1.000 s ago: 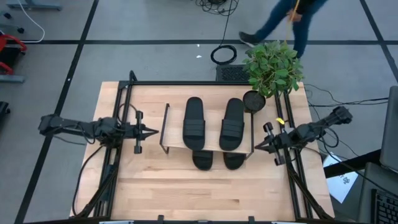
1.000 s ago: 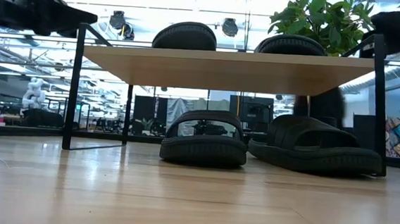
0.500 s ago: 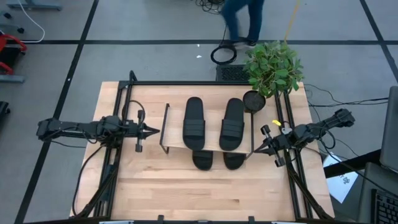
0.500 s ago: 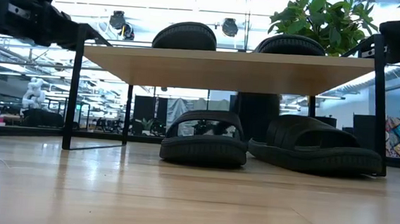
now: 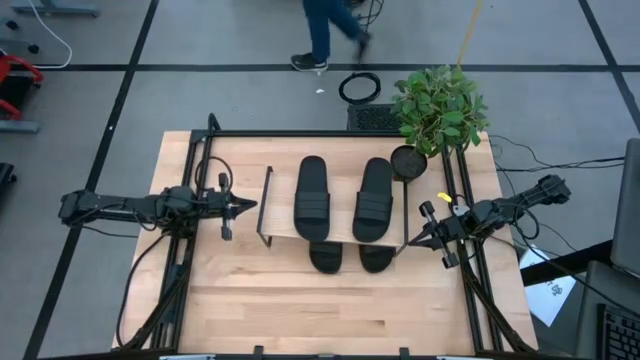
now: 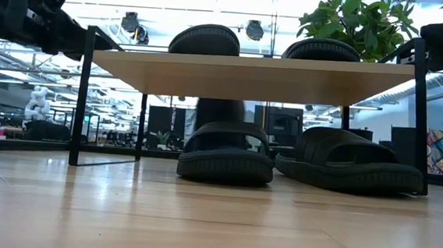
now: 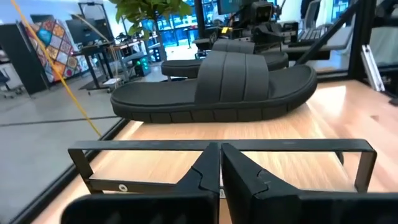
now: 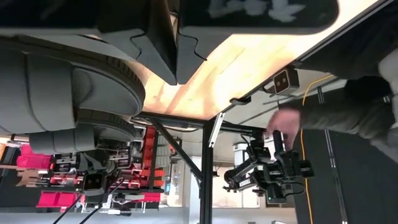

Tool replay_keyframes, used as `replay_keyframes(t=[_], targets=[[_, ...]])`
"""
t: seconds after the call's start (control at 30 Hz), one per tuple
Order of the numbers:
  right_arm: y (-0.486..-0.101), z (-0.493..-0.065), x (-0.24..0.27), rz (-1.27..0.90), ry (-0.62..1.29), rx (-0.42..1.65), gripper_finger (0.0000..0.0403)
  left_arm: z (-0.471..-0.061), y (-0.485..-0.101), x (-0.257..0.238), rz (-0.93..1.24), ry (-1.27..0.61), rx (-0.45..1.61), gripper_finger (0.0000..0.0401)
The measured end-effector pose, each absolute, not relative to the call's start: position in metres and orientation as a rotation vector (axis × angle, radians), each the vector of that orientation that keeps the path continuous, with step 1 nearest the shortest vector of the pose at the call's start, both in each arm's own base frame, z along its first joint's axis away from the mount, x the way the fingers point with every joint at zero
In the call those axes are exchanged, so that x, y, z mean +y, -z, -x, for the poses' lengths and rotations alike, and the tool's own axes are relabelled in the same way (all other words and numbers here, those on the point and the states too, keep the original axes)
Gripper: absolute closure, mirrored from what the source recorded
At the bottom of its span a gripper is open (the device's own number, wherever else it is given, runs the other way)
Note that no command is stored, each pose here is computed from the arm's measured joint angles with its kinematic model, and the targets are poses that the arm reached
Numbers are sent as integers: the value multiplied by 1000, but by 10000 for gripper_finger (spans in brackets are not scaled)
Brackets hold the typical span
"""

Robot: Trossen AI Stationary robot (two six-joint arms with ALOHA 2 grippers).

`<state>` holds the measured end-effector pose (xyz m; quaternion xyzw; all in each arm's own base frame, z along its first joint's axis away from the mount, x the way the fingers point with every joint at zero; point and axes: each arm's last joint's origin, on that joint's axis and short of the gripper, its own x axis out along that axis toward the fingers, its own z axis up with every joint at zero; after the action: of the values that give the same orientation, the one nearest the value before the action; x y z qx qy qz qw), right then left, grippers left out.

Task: Pick and place slides into the shelf
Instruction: Return to Home Position

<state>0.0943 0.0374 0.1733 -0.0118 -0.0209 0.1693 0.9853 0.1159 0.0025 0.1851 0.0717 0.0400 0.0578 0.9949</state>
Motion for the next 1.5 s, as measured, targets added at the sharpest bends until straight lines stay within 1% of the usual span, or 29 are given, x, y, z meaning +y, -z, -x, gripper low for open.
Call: replay_keyframes(t=[0.17, 0.47, 0.73, 0.9, 1.3, 1.5], targets=[[-173, -94, 37, 25, -340, -42, 403, -116, -185, 3, -129, -117, 80, 381], [-173, -94, 37, 29, -341, -43, 403, -116, -185, 3, -130, -117, 80, 400], [-173, -94, 37, 29, -341, -43, 403, -116, -185, 3, -130, -117, 81, 377], [-173, -94, 37, 29, -341, -43, 403, -116, -185, 3, -130, -116, 81, 373], [-173, -94, 37, 29, -341, -43, 403, -116, -185, 3, -131, -117, 82, 400], [-173, -94, 37, 29, -341, -43, 403, -116, -185, 3, -131, -117, 82, 383]])
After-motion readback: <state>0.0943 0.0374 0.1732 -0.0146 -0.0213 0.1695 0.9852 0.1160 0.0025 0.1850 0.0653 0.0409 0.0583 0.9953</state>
